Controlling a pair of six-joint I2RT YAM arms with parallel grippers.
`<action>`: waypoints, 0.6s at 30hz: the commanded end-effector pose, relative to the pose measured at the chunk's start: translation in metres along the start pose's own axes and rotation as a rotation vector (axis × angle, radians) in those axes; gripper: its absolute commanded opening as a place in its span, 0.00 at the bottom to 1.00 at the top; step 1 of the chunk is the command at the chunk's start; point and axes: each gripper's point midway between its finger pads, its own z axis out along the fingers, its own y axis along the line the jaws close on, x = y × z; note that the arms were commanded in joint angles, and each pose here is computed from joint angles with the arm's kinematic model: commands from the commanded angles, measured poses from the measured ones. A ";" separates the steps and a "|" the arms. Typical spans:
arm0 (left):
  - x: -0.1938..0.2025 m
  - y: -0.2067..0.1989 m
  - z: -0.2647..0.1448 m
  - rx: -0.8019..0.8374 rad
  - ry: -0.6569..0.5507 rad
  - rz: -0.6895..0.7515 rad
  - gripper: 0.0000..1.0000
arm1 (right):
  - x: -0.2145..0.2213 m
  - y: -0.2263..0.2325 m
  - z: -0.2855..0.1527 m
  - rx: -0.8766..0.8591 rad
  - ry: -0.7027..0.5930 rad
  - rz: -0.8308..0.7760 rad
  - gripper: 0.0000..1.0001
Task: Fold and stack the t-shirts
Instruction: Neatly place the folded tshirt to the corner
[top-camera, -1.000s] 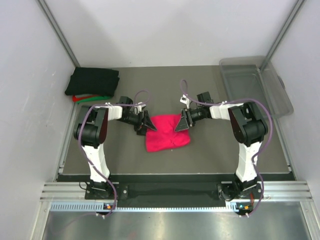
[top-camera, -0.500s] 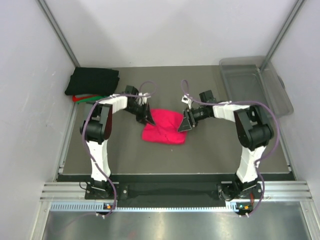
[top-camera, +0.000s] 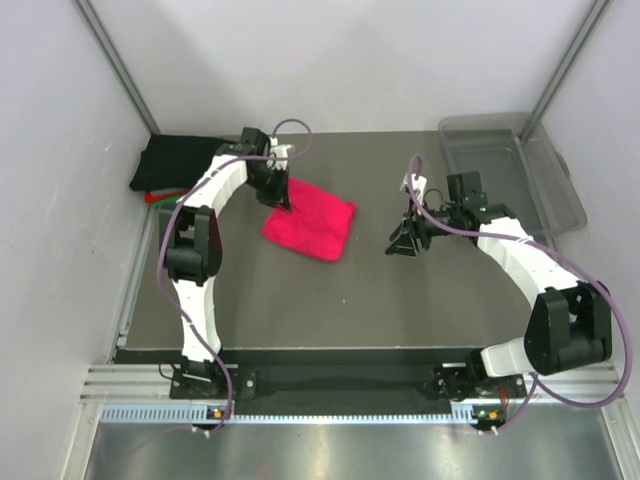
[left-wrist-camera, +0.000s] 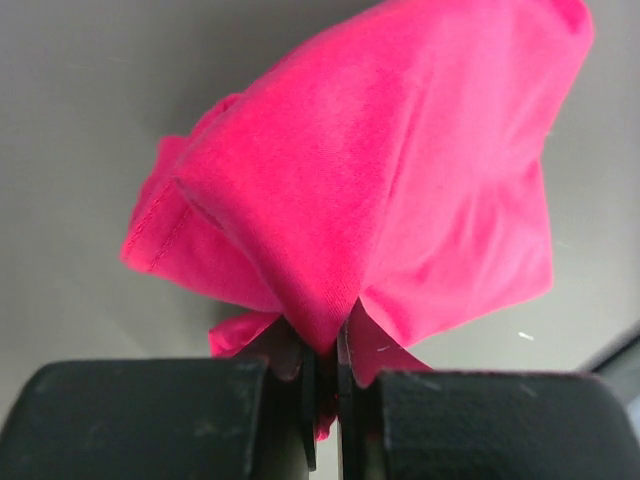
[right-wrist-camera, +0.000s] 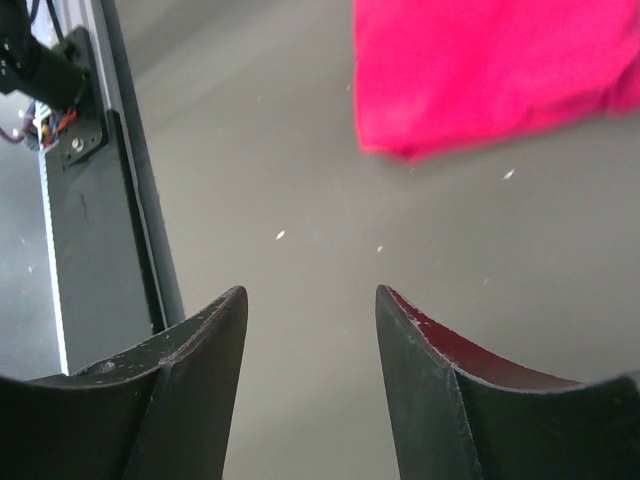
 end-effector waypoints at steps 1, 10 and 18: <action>-0.021 0.046 -0.032 -0.213 -0.019 0.076 0.00 | 0.006 0.008 -0.008 0.007 0.002 -0.046 0.55; -0.067 0.129 -0.108 -0.680 -0.113 0.159 0.00 | 0.021 0.012 -0.008 -0.007 -0.018 -0.013 0.55; -0.111 0.154 -0.125 -0.842 -0.244 0.154 0.00 | 0.023 0.009 -0.017 -0.005 -0.048 0.017 0.54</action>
